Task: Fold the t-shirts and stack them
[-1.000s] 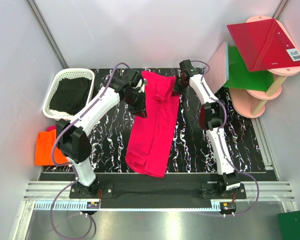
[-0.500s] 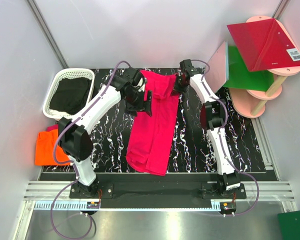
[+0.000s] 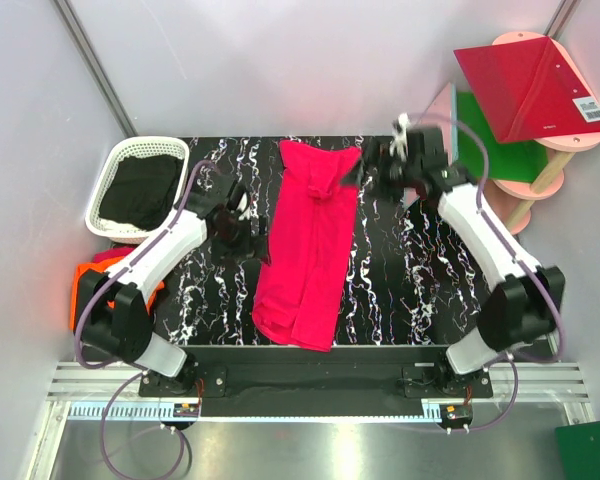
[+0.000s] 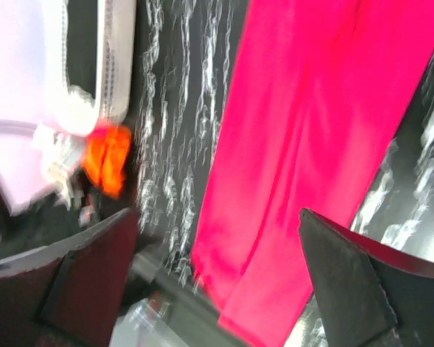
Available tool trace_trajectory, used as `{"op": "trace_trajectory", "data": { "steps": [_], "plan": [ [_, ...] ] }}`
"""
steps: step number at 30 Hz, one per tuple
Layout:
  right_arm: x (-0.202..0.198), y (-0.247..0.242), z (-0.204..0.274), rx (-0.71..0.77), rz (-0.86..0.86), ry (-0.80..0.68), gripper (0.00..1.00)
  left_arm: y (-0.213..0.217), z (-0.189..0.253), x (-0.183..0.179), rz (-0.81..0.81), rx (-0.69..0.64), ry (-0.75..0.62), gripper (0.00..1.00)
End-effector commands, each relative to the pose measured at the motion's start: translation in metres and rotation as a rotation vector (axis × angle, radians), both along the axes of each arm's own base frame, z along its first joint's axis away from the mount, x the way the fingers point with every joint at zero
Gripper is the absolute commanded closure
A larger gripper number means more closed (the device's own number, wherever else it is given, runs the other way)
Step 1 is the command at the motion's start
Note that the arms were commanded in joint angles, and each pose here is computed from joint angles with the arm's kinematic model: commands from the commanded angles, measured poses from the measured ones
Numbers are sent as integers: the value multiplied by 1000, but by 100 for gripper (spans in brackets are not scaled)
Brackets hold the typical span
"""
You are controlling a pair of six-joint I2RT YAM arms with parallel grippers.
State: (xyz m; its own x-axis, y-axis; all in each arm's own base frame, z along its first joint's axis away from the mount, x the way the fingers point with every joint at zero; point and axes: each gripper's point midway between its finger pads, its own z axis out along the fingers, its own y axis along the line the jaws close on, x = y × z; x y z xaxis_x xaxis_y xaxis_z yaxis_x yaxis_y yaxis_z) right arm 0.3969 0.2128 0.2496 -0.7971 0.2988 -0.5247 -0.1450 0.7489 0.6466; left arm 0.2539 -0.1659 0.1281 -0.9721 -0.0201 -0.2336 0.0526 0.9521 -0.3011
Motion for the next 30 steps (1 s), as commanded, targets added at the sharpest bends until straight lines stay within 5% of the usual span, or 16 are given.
{"op": "trace_trajectory", "data": {
  "steps": [1, 9, 28, 30],
  "plan": [
    [-92, 13, -125, 228, -45, 521, 2, -10, -11, -21, 47, -131, 23, 2],
    [-194, -8, -196, 276, -177, 813, 8, -2, -67, -72, 88, -148, 169, 5],
    [-281, 22, -238, 137, -31, 1084, 10, -16, -119, -115, 58, -188, 320, 9],
    [-285, 27, -239, 132, 4, 1119, 16, -15, -122, -116, 60, -171, 324, 13]
  ]
}}
